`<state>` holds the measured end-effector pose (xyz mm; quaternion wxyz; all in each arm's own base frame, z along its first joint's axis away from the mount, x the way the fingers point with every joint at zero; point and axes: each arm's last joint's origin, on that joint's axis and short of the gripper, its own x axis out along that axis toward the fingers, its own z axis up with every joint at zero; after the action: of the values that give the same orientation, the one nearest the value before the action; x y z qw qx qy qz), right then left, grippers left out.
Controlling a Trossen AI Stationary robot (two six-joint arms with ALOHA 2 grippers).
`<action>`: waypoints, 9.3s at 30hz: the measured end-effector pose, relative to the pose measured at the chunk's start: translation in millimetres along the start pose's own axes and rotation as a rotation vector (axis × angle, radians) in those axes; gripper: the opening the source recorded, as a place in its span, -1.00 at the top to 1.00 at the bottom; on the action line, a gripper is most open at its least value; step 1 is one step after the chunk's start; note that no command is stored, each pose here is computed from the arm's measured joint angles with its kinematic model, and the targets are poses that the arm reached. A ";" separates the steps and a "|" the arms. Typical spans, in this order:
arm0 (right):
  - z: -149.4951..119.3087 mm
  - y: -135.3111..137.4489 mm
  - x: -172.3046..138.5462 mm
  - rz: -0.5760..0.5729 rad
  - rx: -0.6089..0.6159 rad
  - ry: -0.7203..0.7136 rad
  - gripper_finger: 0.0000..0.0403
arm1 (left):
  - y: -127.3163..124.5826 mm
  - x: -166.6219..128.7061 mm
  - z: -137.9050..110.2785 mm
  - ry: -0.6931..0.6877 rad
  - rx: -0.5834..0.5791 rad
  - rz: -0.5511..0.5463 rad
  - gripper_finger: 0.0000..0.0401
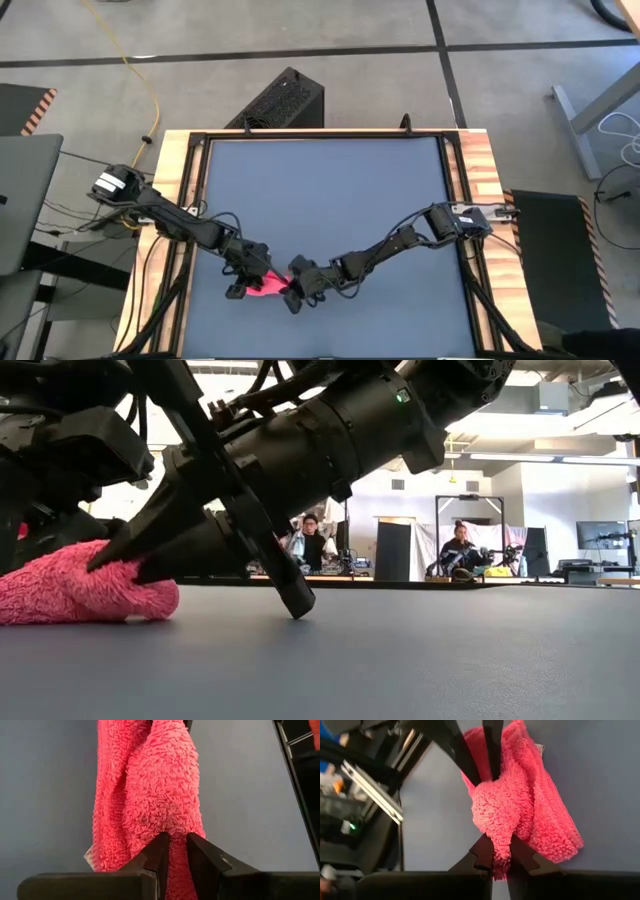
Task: Roll towel
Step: Roll the red microfiber cloth
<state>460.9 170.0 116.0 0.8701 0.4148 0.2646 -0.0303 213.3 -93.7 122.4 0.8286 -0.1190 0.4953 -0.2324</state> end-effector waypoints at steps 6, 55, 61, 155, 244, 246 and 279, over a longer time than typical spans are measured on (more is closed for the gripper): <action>0.1 0.7 -0.1 0.003 0.122 0.000 0.75 | 0.2 -6.2 -2.1 0.018 -0.031 0.020 0.69; -15.3 10.6 -17.2 -0.093 0.208 0.118 0.42 | 1.7 -7.9 -13.5 0.135 0.081 -0.003 1.00; -18.3 31.0 -36.8 -0.144 0.117 -0.001 0.42 | 1.3 -7.7 -12.5 0.124 0.065 -0.007 1.00; 16.3 29.1 -5.0 -0.256 -0.799 -0.017 -0.11 | 39.5 -24.1 1.3 0.024 -0.004 -0.063 1.00; -16.5 36.4 18.1 -0.333 -0.332 -0.015 0.62 | 40.6 -56.7 -33.7 -0.037 0.013 -0.026 0.69; -16.4 36.6 18.4 -0.328 -0.303 -0.021 0.68 | 39.1 -60.5 -35.4 -0.064 0.027 -0.010 0.69; -13.3 36.7 19.8 -0.309 -0.173 -0.052 0.86 | -20.3 -64.2 -23.6 -0.335 0.426 -0.016 0.20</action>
<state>482.0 207.2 125.5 0.8940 0.2921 0.3040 -0.1516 161.4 -78.2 168.9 0.9035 0.0174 0.2901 -0.3151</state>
